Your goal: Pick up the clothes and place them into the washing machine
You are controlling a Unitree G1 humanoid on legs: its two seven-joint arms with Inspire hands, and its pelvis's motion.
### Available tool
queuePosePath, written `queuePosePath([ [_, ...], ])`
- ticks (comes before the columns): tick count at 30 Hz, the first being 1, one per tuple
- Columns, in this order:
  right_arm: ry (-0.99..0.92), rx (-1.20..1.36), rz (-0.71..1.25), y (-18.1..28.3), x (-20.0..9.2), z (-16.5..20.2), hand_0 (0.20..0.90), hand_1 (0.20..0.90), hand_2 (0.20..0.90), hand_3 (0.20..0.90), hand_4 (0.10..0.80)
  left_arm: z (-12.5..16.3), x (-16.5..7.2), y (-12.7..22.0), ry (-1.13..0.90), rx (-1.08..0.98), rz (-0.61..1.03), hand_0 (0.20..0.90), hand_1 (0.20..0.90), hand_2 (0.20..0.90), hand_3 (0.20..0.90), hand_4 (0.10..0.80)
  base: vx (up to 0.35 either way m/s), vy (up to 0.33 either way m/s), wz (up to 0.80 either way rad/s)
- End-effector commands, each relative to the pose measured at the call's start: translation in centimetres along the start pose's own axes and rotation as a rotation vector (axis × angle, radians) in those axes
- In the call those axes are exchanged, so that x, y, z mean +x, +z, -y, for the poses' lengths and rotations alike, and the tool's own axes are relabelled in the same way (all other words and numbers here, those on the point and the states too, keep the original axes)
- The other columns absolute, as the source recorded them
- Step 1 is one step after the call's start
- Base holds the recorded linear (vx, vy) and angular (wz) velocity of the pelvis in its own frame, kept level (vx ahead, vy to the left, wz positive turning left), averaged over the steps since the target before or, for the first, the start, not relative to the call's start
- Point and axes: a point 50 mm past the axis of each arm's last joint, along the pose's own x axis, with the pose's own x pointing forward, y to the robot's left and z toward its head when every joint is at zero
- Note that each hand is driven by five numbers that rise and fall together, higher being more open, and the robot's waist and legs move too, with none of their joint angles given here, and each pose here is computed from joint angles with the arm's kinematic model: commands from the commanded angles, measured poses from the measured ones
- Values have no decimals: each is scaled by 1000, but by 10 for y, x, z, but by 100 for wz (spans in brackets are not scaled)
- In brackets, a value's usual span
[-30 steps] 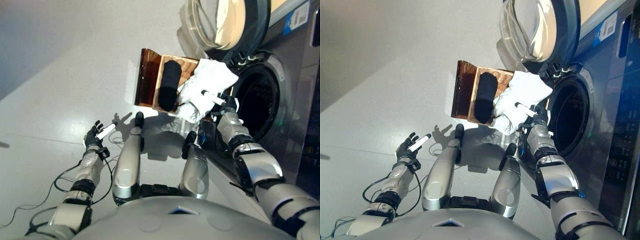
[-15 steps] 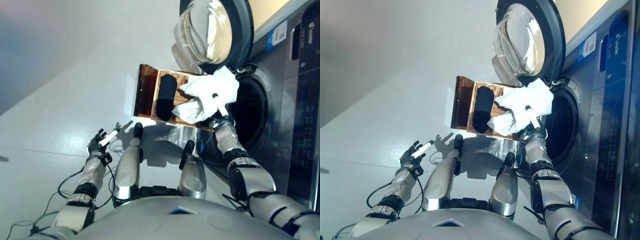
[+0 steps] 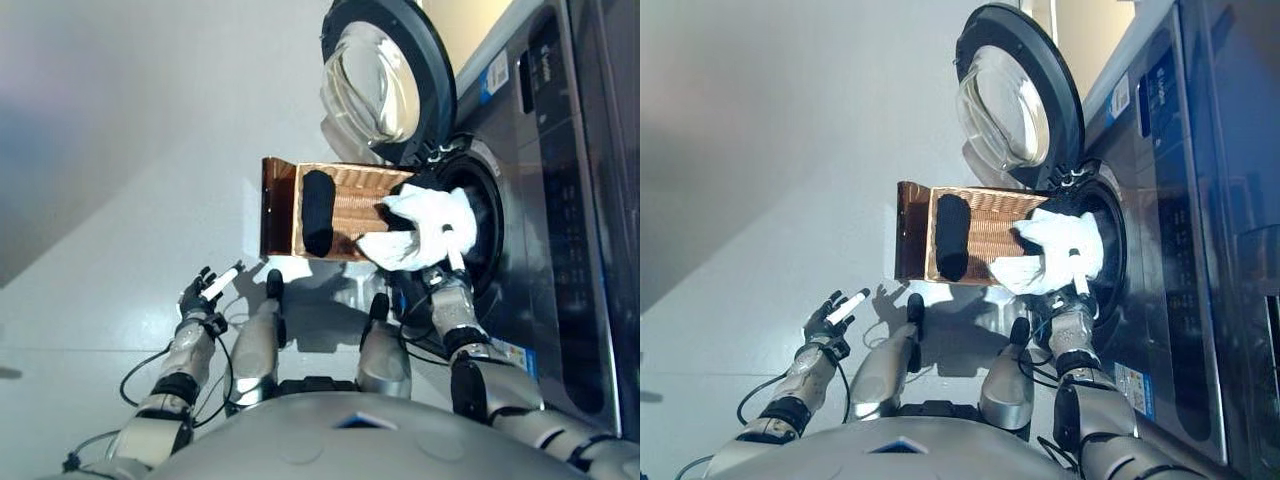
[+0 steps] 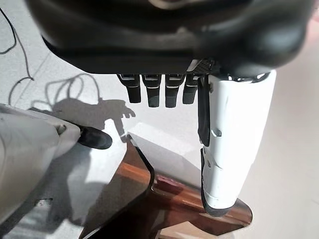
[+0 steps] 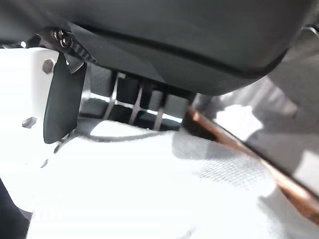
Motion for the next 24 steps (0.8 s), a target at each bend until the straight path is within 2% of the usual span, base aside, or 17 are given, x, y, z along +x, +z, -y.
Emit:
queuePosePath([
  [1, -7, 165, 221, 54, 5, -6, 200, 200, 200, 200, 300, -4, 2, 9, 21, -4, 48, 900, 900, 900, 900, 800, -5, -6, -10],
  [5, -47, 187, 236, 64, 7, -3, 200, 200, 200, 200, 300, -1, 2, 9, 2, 5, 47, 900, 900, 900, 900, 800, -17, -5, -3],
  [12, -74, 257, 283, 96, 11, -21, 200, 200, 200, 200, 300, 8, -1, 4, -44, 30, 38, 900, 900, 900, 900, 800, -16, -5, 0],
  [18, -5, 95, 270, 93, 11, -43, 200, 200, 200, 200, 300, 15, -2, 6, -73, 33, 58, 900, 900, 900, 900, 800, -2, 0, -1],
  [24, 1, 106, 232, 76, 10, -49, 200, 200, 200, 200, 300, 17, -1, 7, -72, 38, 60, 900, 900, 900, 900, 800, -1, -2, -2],
])
